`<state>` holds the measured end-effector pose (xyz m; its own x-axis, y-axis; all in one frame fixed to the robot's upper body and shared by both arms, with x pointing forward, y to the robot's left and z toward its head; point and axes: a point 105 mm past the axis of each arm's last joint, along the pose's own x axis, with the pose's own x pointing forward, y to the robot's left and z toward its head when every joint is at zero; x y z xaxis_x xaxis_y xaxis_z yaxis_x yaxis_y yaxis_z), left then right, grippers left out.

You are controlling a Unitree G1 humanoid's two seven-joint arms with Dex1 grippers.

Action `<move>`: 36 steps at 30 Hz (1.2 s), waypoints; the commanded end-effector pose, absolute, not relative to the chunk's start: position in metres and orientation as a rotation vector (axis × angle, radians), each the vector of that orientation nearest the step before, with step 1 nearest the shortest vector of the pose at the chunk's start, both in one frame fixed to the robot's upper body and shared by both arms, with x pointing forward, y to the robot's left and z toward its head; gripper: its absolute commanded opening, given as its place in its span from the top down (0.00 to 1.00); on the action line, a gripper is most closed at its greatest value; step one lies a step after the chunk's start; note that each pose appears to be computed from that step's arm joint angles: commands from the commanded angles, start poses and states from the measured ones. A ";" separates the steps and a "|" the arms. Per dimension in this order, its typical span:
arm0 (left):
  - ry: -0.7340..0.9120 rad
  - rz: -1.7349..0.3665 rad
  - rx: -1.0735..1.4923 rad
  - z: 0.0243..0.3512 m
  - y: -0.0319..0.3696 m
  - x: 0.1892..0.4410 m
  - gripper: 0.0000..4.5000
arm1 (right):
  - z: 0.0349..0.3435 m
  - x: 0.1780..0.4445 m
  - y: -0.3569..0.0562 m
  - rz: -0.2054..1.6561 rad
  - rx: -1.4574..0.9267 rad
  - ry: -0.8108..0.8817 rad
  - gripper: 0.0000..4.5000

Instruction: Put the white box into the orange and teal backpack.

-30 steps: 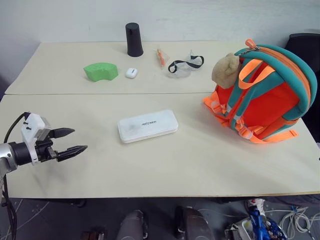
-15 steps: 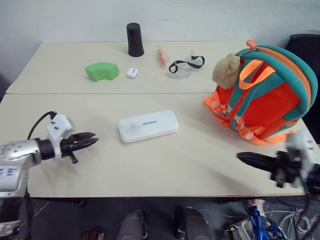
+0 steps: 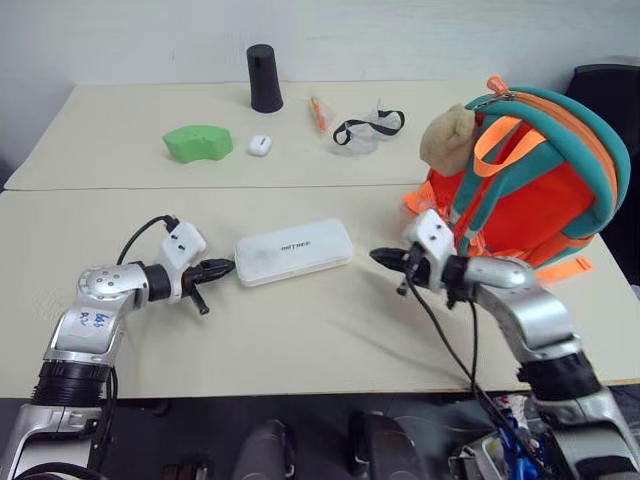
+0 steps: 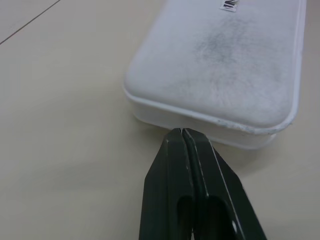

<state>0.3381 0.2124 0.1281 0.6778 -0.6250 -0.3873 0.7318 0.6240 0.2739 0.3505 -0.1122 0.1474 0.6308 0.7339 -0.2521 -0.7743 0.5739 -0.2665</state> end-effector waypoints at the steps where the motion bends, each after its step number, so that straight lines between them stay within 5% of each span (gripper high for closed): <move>1: 0.234 -0.788 0.470 0.135 0.210 0.341 0.99 | 0.151 0.373 -0.104 0.797 -0.425 0.072 1.00; 10: 0.232 -0.803 0.491 0.132 0.204 0.352 0.99 | 0.146 0.398 -0.082 0.767 -0.456 0.055 1.00; 21: 0.234 -0.817 0.512 0.134 0.209 0.360 0.99 | 0.151 0.367 -0.074 0.859 -0.440 0.037 1.00; 32: 0.322 -0.786 0.625 0.144 0.255 0.364 0.99 | 0.144 0.362 -0.085 0.825 -0.434 0.062 1.00; 36: 0.334 -0.804 0.415 0.158 0.247 0.369 0.99 | 0.141 0.364 -0.087 0.812 -0.455 0.062 1.00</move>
<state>0.3688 0.2506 0.1446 0.6538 -0.5851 -0.4797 0.7467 0.6013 0.2844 0.3631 -0.0835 0.1291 0.6740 0.6903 -0.2631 -0.7353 0.5927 -0.3286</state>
